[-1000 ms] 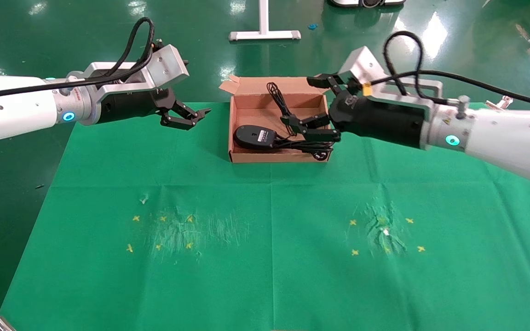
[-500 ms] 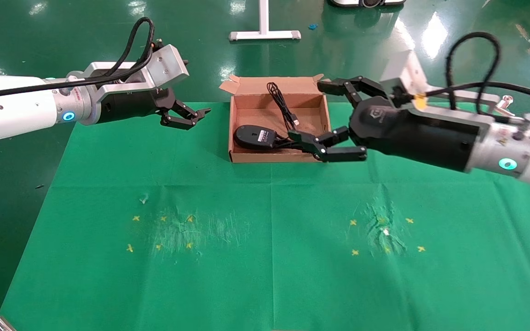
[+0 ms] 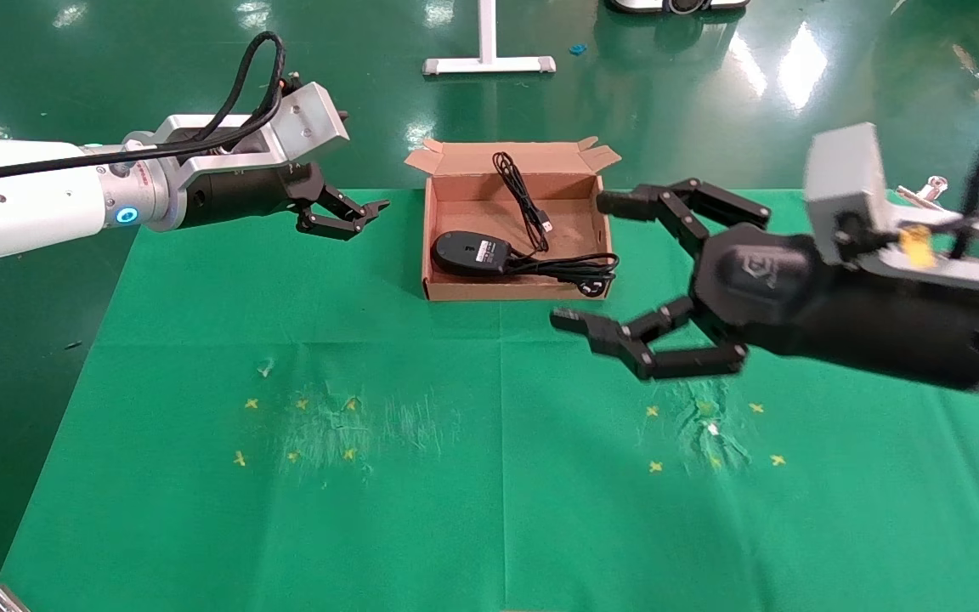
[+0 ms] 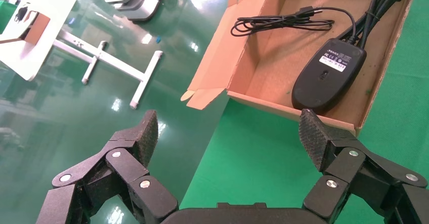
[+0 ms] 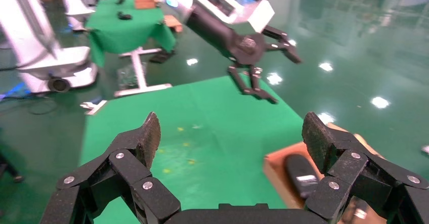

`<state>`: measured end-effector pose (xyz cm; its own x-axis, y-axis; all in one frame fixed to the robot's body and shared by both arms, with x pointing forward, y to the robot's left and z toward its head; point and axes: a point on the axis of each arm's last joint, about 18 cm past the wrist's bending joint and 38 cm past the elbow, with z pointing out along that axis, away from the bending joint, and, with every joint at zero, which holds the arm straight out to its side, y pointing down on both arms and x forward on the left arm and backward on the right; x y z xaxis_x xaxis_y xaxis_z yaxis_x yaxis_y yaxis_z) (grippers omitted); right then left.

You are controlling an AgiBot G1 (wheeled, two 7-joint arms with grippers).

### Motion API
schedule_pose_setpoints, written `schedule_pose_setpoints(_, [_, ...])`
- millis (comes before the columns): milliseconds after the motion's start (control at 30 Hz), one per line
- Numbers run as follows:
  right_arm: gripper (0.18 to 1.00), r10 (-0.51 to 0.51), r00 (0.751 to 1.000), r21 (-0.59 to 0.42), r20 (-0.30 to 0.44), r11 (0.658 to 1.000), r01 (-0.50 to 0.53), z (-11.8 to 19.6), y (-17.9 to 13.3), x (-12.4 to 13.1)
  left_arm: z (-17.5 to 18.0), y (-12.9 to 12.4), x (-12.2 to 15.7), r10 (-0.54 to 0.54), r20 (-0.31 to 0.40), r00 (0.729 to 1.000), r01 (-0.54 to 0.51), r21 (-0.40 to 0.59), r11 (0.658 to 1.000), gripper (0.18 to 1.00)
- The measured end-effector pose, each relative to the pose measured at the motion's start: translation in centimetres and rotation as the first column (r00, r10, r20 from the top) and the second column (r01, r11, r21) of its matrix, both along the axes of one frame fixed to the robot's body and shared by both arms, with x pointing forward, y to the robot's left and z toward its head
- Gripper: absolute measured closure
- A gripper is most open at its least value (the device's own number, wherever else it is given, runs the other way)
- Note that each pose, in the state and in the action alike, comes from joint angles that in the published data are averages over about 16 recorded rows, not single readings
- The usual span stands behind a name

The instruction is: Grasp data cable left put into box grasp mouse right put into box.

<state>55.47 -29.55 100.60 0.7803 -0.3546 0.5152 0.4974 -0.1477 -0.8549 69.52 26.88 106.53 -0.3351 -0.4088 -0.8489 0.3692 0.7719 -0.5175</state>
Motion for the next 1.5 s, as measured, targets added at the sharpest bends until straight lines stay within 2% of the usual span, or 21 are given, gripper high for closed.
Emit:
schedule_pose_setpoints(333, [0.178, 0.112, 0.993, -0.028, -0.039, 0.993, -0.113, -0.9, -0.5, -5.0, -1.9, -0.1, -1.4, -0.078, -0.077, 0.994, 0.072, -0.081, 0.994, 0.184])
schedule_pose_setpoints(667, [0.178, 0.173, 0.983, -0.051, -0.068, 0.983, -0.176, -1.4, -0.7, -7.8, -4.3, -0.1, -4.1, -0.217, -0.166, 0.962, 0.182, -0.205, 0.962, 0.184])
schedule_pose_setpoints(1033, [0.178, 0.177, 0.982, -0.053, -0.07, 0.982, -0.18, -1.4, -0.7, -7.9, -5.9, 0.2, -7.9, -0.374, -0.214, 0.903, 0.296, -0.324, 0.899, 0.184])
schedule_pose_setpoints(1500, [0.178, 0.177, 0.982, -0.053, -0.07, 0.982, -0.18, -1.4, -0.7, -7.9, -6.9, 1.2, -13.6, -0.557, -0.217, 0.802, 0.434, -0.43, 0.792, 0.184])
